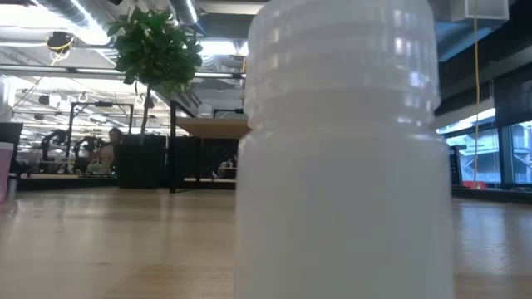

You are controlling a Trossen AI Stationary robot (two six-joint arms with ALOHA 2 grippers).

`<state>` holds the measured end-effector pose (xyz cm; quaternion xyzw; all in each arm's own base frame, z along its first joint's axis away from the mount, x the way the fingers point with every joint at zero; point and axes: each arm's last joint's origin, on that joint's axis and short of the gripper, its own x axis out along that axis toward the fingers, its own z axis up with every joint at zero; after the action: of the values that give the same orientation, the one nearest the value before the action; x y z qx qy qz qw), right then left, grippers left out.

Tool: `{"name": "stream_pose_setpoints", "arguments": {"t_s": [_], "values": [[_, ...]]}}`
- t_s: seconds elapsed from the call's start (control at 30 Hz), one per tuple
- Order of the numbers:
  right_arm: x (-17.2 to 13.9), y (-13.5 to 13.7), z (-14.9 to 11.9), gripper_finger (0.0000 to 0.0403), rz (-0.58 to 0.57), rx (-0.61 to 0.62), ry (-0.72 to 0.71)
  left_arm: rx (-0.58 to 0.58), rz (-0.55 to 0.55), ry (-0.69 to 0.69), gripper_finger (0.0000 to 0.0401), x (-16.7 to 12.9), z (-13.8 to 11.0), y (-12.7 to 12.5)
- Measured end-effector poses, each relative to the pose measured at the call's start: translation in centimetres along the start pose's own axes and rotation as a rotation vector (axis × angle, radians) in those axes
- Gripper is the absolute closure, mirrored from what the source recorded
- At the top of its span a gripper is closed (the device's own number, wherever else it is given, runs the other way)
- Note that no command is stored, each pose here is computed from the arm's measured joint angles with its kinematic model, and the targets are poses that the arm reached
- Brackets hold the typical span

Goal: Pick and place medicine bottles onto shelf by color
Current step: Put the center white pill bottle on the shelf

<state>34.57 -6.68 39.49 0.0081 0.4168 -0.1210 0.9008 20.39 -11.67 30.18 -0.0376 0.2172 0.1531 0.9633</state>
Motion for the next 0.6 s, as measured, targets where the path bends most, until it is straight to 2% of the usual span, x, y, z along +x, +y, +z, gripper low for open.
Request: {"name": "stream_pose_setpoints", "arguments": {"t_s": [0.1,0.2,0.37,0.6], "values": [[0.4,-2.2,0.5,0.0245,-0.038,0.030,-0.004,-0.016,0.007,-0.005,0.0401,0.0,0.0,0.0],[1.3,-4.0,1.1,0.0245,-0.024,0.033,-0.005,-0.025,0.037,-0.021,0.0401,0.0,0.0,0.1],[3.0,-5.8,2.7,0.0244,0.008,0.011,-0.033,-0.025,0.090,-0.048,0.0401,0.0,0.1,0.3],[6.1,-8.2,4.9,0.0244,-0.030,-0.016,-0.058,-0.077,0.122,-0.040,0.0401,0.6,0.3,1.0]]}}
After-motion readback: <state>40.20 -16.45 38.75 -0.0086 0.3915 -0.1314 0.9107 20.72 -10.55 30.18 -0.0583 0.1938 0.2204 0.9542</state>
